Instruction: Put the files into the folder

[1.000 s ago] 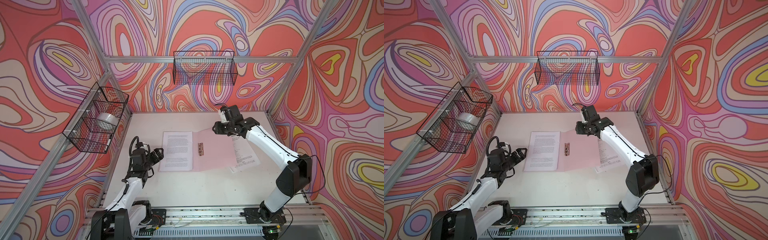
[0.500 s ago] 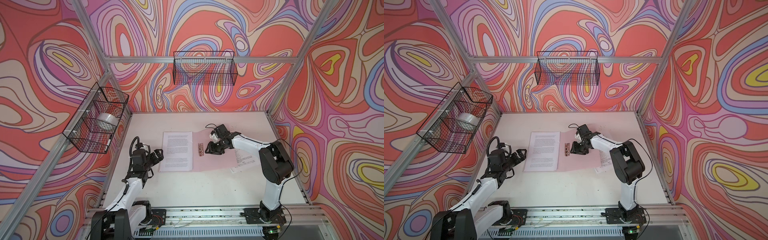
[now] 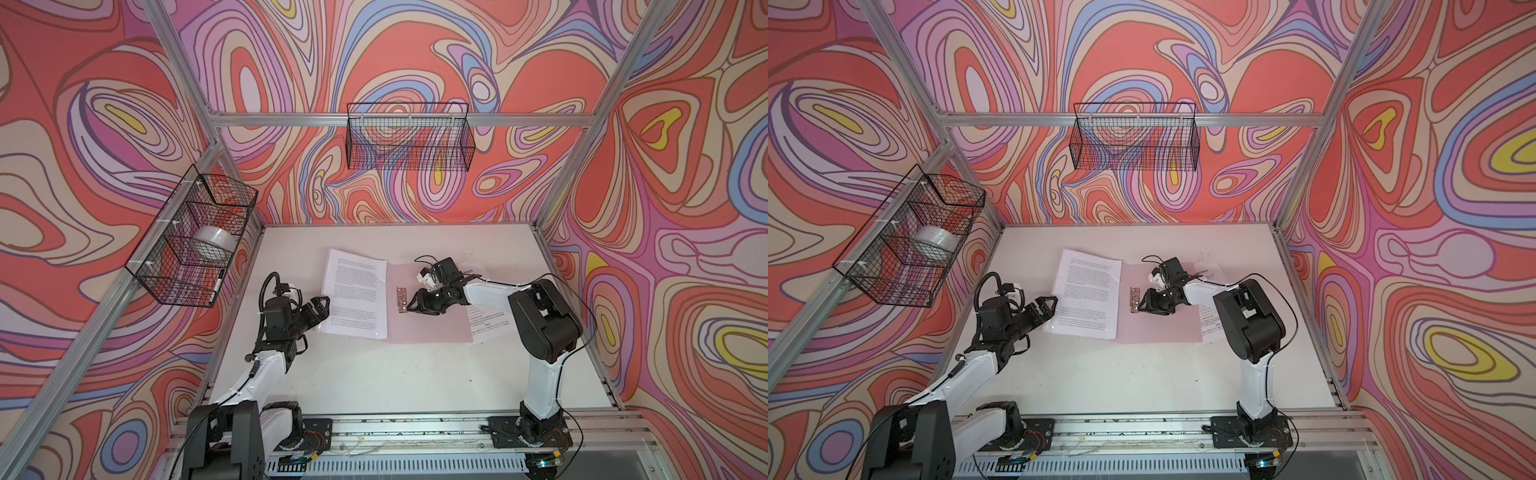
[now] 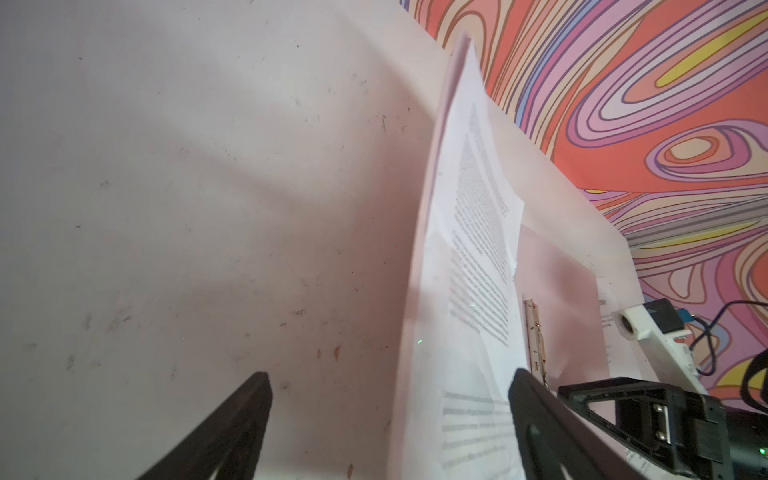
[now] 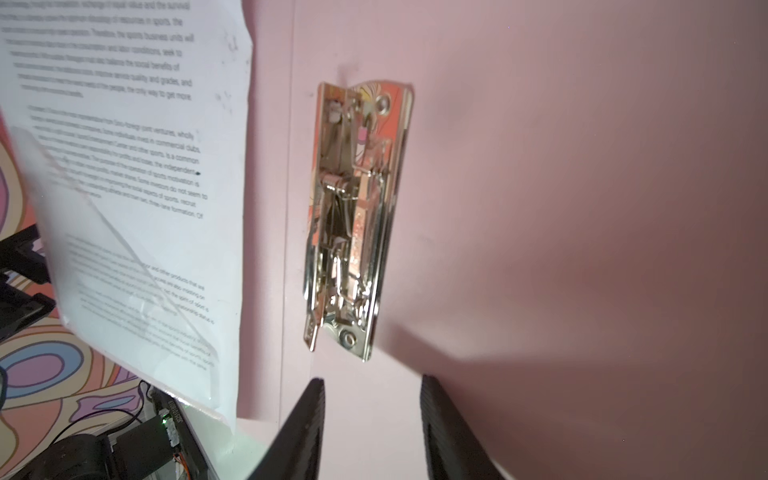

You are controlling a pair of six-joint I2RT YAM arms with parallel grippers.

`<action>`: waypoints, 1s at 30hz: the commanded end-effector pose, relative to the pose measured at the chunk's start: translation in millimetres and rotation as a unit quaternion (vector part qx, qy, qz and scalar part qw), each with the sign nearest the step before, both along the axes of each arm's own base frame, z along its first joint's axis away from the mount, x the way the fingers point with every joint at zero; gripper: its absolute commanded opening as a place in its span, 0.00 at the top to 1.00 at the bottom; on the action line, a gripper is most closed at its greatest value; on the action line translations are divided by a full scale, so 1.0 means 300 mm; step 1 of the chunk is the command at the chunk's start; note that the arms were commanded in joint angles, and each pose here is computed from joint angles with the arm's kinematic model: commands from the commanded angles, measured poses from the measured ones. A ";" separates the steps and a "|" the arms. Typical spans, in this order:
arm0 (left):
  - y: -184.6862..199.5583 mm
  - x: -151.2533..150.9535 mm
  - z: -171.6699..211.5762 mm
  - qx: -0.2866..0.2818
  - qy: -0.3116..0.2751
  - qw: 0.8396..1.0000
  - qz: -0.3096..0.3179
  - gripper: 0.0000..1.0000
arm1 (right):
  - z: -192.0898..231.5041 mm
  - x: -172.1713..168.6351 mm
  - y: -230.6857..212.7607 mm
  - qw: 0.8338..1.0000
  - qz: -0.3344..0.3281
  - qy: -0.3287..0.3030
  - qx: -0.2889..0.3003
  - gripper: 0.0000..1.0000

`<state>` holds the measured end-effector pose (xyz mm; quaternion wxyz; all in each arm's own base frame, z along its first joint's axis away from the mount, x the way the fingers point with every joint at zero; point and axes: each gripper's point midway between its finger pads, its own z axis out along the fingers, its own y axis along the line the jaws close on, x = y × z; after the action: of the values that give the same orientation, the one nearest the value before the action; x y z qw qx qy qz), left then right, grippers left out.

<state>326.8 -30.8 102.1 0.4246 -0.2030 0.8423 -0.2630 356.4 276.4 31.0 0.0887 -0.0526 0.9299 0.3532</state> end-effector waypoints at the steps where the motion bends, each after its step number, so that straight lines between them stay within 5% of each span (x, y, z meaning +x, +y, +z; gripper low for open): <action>1: -0.058 0.011 0.039 -0.039 -0.033 0.998 -0.044 0.18 | -0.150 -0.070 -0.045 0.998 -0.001 0.054 -0.036 0.60; 12: -0.094 -0.012 0.051 -0.068 -0.040 0.995 -0.065 0.42 | -0.141 -0.057 -0.037 0.998 -0.012 0.055 -0.027 0.61; 16: -0.073 -0.018 0.059 -0.050 -0.042 0.997 -0.051 0.70 | -0.123 -0.055 -0.036 0.998 -0.017 0.052 -0.023 0.61; 21: -0.065 -0.021 0.069 -0.046 -0.044 0.997 -0.043 0.85 | -0.083 -0.045 -0.021 0.999 -0.018 0.044 -0.006 0.61; 30: -0.059 -0.033 0.064 -0.039 -0.041 0.998 -0.040 1.00 | -0.059 -0.012 -0.017 0.999 -0.019 0.037 -0.016 0.62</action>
<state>319.1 -51.9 124.0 0.4363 -0.1767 0.8172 -0.3325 360.3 282.3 32.4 0.0854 -0.0409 0.9219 0.3758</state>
